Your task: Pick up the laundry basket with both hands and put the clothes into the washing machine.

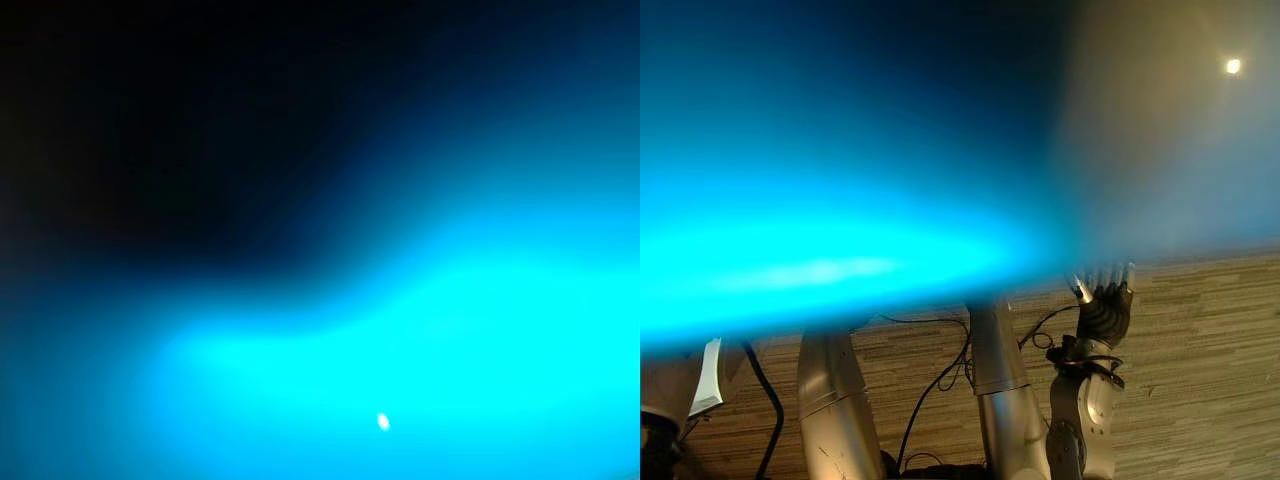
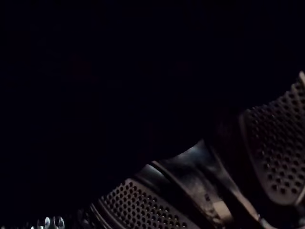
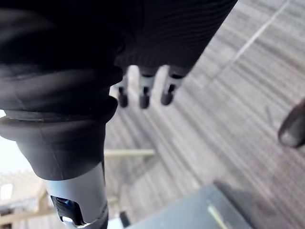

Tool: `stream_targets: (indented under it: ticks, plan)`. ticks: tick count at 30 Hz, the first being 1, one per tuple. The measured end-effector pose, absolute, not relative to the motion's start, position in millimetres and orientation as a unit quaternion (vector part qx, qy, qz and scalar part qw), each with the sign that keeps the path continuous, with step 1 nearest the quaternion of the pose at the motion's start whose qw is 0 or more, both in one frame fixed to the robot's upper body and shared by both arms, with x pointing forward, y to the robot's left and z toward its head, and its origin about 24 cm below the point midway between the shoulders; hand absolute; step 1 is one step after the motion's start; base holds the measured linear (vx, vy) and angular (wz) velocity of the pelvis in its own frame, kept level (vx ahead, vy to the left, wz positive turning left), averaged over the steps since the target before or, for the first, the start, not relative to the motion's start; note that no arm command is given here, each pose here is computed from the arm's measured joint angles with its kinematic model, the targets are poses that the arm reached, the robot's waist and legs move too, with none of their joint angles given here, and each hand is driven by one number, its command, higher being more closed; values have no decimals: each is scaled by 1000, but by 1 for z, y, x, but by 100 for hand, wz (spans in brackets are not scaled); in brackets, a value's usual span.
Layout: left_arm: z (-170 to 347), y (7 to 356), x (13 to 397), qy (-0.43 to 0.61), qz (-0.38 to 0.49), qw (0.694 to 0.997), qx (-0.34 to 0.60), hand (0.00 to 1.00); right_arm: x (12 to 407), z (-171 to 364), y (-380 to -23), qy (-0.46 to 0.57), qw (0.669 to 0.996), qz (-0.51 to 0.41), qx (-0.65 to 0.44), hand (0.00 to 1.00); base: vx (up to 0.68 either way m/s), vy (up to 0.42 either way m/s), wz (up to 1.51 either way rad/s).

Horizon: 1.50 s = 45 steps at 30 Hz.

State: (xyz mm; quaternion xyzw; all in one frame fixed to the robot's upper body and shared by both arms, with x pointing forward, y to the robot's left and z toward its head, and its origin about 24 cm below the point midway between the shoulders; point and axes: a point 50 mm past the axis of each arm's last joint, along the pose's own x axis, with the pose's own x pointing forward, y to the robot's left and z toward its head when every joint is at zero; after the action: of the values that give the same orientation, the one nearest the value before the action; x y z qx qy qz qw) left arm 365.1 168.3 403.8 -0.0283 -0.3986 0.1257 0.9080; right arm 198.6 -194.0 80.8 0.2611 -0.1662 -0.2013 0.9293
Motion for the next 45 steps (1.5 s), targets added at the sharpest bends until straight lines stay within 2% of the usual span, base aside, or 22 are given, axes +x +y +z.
stream_targets:
  ticks: [2,5,7,8,10,11,13,15,16,19,21,23,25,26,28,29,31,33,34,40,45]
  plan:
    - [402,164,365,-407,151,901,10,100,194,80,-201,-172,928,-214,252,0,10,61,-8]
    - [401,163,362,-434,211,871,95,100,192,84,-206,-189,928,-216,239,0,21,50,0]
    - [400,162,361,-451,265,828,201,100,189,87,-213,-205,923,-231,231,0,15,39,5]
    - [400,161,361,-453,273,819,224,100,188,88,-215,-209,921,-235,229,0,17,36,5]
    - [396,160,365,-450,298,777,323,100,187,91,-220,-221,918,-245,222,0,19,37,4]
    - [395,160,365,-452,303,765,344,0,186,91,-220,-222,917,-246,222,0,16,38,7]
    - [393,160,367,-449,331,698,449,0,186,90,-220,-222,916,-248,222,0,13,47,6]
    - [392,160,368,-440,333,659,511,0,186,90,-220,-226,915,-248,224,0,11,44,5]
    - [392,160,369,-430,330,647,537,0,186,89,-219,-225,915,-249,225,0,13,48,4]
    - [391,165,373,-402,332,636,569,0,188,84,-215,-213,917,-246,230,0,17,46,5]
    - [391,171,377,-371,333,651,572,0,190,82,-208,-204,919,-238,238,0,19,51,2]
    - [392,172,381,-348,333,684,548,0,191,81,-204,-200,920,-232,243,0,19,53,-1]
    - [392,175,384,-330,316,753,473,0,193,79,-198,-189,922,-225,253,0,22,61,-1]
    - [393,176,384,-328,310,772,447,0,193,78,-197,-184,922,-225,255,0,24,63,-1]
    - [394,178,385,-324,279,847,316,0,195,75,-191,-168,920,-225,273,0,24,59,2]
    - [393,178,385,-321,271,861,285,0,195,74,-190,-164,919,-226,279,0,25,58,6]
    - [391,174,389,-308,205,921,119,0,196,71,-187,-149,919,-223,287,0,26,56,7]
    - [391,167,390,-300,136,944,-14,0,197,70,-186,-139,922,-221,287,0,26,55,5]
    - [393,164,389,-300,109,945,-66,0,197,69,-186,-137,922,-220,286,0,26,56,5]
    - [399,161,386,-306,34,928,-212,0,199,68,-179,-123,929,-198,286,0,30,60,4]
    - [398,153,369,-354,-18,907,-228,0,200,73,-174,-131,932,-175,288,0,29,52,5]
